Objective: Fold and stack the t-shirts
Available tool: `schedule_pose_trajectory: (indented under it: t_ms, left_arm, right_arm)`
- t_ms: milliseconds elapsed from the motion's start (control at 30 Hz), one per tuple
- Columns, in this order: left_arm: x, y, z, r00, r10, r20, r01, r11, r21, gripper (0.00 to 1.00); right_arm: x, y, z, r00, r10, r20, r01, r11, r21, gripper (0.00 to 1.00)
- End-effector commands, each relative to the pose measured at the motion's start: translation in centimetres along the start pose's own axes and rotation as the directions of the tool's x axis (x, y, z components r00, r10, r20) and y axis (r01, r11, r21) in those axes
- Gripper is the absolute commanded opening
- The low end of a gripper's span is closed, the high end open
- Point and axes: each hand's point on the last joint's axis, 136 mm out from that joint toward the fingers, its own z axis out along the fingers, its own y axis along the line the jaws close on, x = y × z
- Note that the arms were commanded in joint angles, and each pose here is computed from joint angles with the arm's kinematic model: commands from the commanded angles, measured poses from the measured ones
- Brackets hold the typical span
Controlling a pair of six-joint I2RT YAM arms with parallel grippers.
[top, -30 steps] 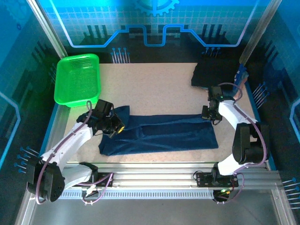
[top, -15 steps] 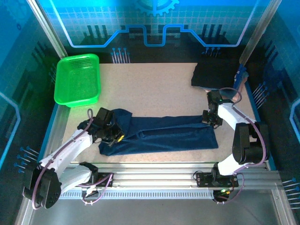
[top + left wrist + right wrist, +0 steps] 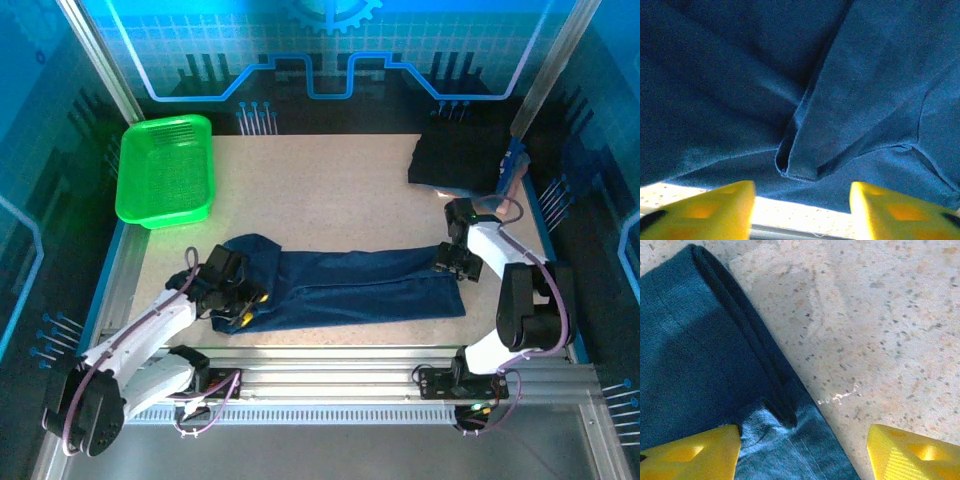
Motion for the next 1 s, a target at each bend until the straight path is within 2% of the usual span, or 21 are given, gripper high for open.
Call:
schedule_pose_trajectory:
  t_ms: [0, 100, 200, 367, 433, 533, 633, 833, 967]
  left_arm:
    - [-0.3, -1.9, -2.7, 0.998, 0.043, 0.049, -0.044, 0.999, 0.019, 0.7]
    - [-1.6, -4.7, -5.0, 0.988, 0.096, 0.124, -0.103, 0.993, 0.052, 0.8]
    - [-3.0, -7.7, -6.4, 0.968, 0.176, 0.178, -0.186, 0.982, 0.042, 0.86]
    - [-5.5, -12.1, -5.3, 0.946, 0.29, 0.146, -0.295, 0.955, 0.016, 0.87]
    - [-6.4, -13.2, -4.1, 0.924, 0.367, 0.107, -0.365, 0.93, -0.04, 0.87]
    - [-7.6, -12.6, -2.3, 0.894, 0.448, 0.015, -0.436, 0.877, -0.201, 0.82]
    - [-8.8, -11.2, -1.9, 0.887, 0.462, 0.015, -0.438, 0.849, -0.295, 0.79]
    - [-10.5, -8.4, -0.6, 0.939, 0.341, 0.053, -0.321, 0.918, -0.232, 0.75]
    - [-11.6, -8.3, 0.4, 0.951, 0.308, 0.041, -0.295, 0.937, -0.189, 0.61]
  right_arm:
    - [-1.0, -0.6, -3.8, 0.993, 0.069, 0.098, -0.066, 0.997, -0.043, 0.71]
    - [-1.9, 2.0, -7.1, 0.976, 0.07, 0.208, -0.017, 0.969, -0.246, 0.74]
    - [-2.7, 5.1, -9.8, 0.954, 0.05, 0.294, 0.079, 0.909, -0.41, 0.85]
    - [-1.9, 8.9, -8.6, 0.972, -0.079, 0.22, 0.179, 0.859, -0.48, 0.84]
    - [-1.3, 10.3, -7.9, 0.971, -0.125, 0.203, 0.211, 0.846, -0.49, 0.84]
    - [-0.6, 11.6, -7.1, 0.97, -0.158, 0.184, 0.231, 0.832, -0.504, 0.85]
    - [-0.1, 12.3, -6.9, 0.963, -0.197, 0.185, 0.265, 0.821, -0.506, 0.85]
    - [0.4, 13.1, -7.5, 0.945, -0.237, 0.224, 0.323, 0.78, -0.536, 0.88]
    - [0.6, 13.2, -7.5, 0.942, -0.248, 0.226, 0.332, 0.774, -0.539, 0.89]
